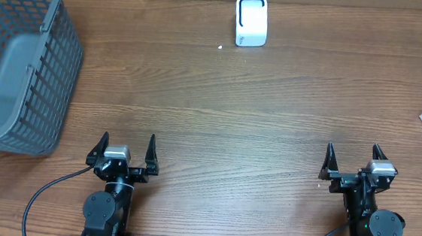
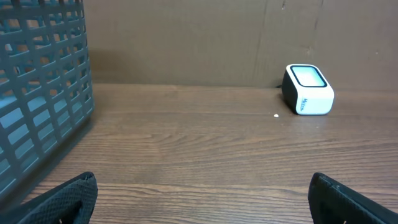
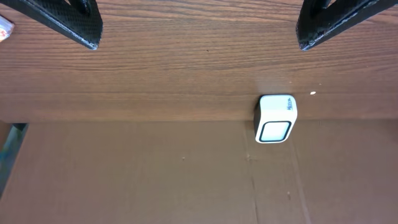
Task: Scan the item barcode
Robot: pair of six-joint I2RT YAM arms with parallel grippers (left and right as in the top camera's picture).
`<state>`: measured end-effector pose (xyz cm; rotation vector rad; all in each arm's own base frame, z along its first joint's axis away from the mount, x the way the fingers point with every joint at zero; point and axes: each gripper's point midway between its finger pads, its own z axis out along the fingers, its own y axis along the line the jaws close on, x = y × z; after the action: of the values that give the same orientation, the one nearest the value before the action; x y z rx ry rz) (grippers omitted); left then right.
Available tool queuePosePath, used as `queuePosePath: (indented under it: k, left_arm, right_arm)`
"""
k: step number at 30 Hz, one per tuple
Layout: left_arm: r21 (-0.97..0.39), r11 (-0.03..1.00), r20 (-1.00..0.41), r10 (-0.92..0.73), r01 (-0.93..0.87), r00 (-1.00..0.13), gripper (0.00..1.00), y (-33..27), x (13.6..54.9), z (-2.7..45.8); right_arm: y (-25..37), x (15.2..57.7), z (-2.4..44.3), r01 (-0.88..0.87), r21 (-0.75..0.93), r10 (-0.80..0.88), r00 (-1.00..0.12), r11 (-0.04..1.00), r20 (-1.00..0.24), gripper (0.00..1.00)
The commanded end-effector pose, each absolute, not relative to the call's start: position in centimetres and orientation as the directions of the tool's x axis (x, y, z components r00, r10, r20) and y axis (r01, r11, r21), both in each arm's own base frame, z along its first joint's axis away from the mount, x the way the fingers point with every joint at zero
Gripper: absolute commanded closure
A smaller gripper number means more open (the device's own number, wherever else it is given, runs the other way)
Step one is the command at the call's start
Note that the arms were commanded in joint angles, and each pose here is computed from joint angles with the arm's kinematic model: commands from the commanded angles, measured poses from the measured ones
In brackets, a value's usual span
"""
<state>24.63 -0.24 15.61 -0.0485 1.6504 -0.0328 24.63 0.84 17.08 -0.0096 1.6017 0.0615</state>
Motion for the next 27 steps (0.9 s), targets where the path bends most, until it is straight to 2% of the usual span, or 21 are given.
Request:
queuePosePath:
  k: [1,27]
  left_arm:
    - [-0.069,0.997,-0.995,-0.071,-0.023,-0.074,0.00,0.02,24.60,15.61]
    - [-0.025,1.000,-0.997,-0.026,-0.016,-0.076,0.00,-0.04,24.60,15.58]
  right_arm:
    - [0.55,24.64,16.98,-0.029,0.028,0.028,-0.024,0.999,-0.999,0.00]
    - [0.55,24.64,16.98,-0.029,0.028,0.028,-0.024,0.999,-0.999,0.00]
